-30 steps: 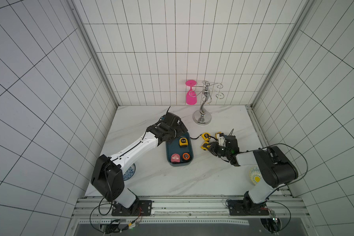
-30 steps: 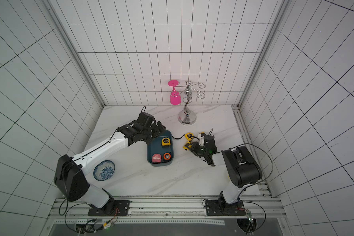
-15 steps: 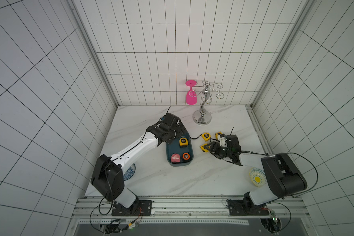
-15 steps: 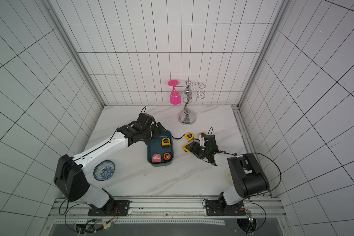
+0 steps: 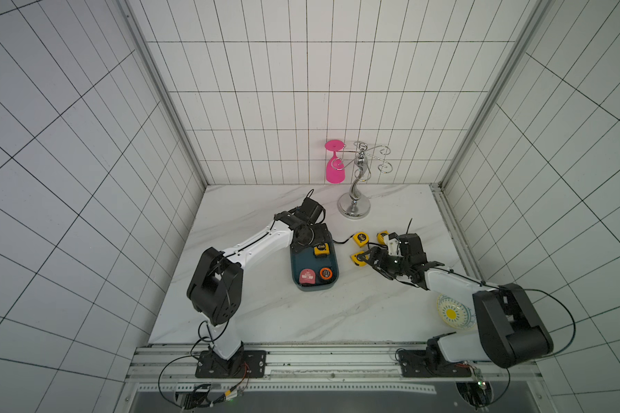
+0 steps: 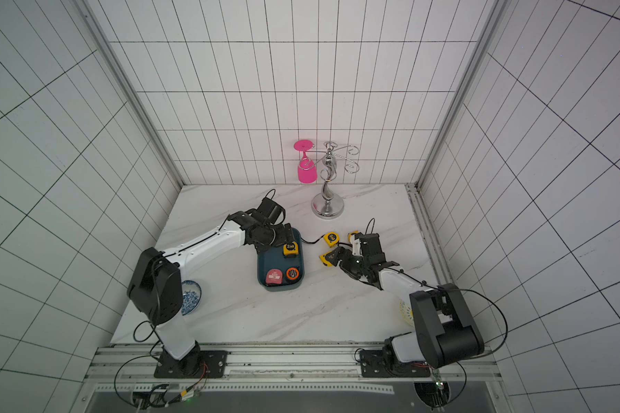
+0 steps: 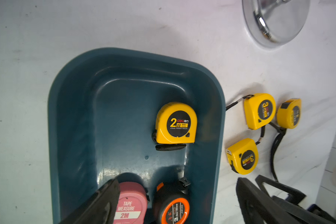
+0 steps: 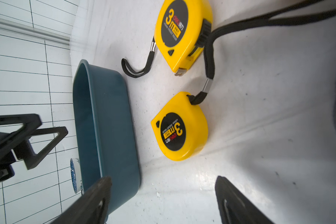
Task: Take the tape measure out of the storage box
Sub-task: Pick up the tape measure from the storage box.
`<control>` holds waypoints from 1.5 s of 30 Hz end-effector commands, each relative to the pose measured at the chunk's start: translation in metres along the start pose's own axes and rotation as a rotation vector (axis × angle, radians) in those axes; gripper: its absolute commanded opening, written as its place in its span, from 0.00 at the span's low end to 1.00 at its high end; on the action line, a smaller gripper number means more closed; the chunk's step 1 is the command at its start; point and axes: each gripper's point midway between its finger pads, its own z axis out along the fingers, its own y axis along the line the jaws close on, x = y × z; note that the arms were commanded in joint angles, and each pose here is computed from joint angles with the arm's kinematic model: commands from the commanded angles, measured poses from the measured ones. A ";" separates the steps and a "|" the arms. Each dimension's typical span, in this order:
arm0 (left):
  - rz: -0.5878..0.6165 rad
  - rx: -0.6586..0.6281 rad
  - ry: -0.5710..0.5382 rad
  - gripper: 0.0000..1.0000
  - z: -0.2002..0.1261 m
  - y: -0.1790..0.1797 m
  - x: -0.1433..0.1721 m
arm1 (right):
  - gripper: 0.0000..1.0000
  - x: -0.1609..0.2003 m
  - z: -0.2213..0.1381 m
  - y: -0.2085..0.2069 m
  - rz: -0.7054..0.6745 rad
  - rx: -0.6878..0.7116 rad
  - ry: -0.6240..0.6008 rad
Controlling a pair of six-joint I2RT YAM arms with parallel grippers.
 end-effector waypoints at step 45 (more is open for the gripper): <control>0.225 -0.252 0.083 0.98 0.077 0.030 -0.013 | 0.96 -0.035 -0.028 0.024 -0.048 -0.017 -0.092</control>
